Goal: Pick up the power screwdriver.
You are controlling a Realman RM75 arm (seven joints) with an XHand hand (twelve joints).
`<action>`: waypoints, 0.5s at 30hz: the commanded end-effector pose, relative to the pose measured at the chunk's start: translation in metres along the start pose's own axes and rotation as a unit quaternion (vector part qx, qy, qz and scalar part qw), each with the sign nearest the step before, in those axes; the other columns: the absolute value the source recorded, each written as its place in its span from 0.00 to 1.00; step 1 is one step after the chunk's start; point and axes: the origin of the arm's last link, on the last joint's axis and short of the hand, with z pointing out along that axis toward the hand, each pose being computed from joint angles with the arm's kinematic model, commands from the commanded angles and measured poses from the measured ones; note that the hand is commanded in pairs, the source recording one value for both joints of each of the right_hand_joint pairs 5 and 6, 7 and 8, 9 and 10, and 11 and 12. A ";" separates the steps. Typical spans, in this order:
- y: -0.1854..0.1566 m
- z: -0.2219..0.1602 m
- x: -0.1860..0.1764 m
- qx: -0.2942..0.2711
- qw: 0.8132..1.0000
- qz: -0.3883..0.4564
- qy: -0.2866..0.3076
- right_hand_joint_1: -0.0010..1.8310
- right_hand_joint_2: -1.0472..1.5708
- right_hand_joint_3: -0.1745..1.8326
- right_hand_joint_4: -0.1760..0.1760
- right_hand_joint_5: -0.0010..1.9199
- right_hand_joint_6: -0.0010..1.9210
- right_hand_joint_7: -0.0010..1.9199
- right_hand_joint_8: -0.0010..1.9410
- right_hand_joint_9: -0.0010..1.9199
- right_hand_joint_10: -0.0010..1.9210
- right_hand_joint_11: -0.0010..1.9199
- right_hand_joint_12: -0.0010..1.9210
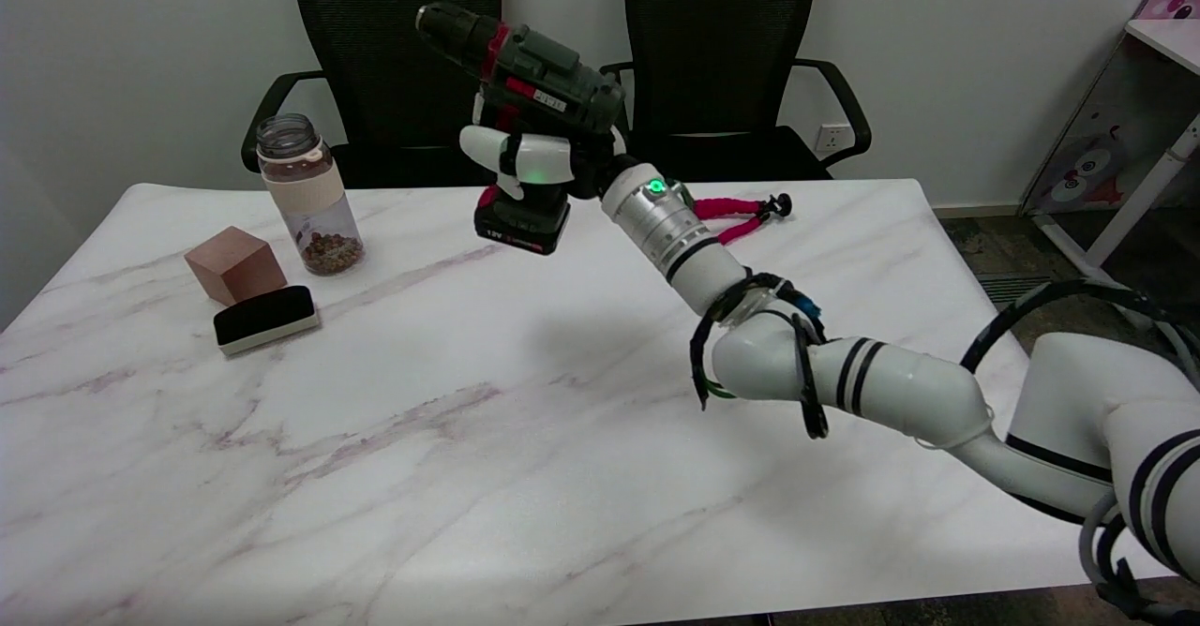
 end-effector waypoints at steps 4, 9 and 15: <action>-0.017 -0.101 0.024 -0.006 0.999 0.046 0.012 0.59 0.91 0.43 0.62 1.00 1.00 1.00 0.99 1.00 1.00 1.00 1.00; -0.027 -0.127 0.040 0.004 0.999 0.037 0.029 0.58 0.92 0.43 0.63 1.00 1.00 1.00 0.99 1.00 1.00 1.00 1.00; -0.037 -0.156 0.060 0.008 0.999 0.027 0.034 0.58 0.93 0.43 0.70 1.00 1.00 1.00 0.99 1.00 1.00 1.00 1.00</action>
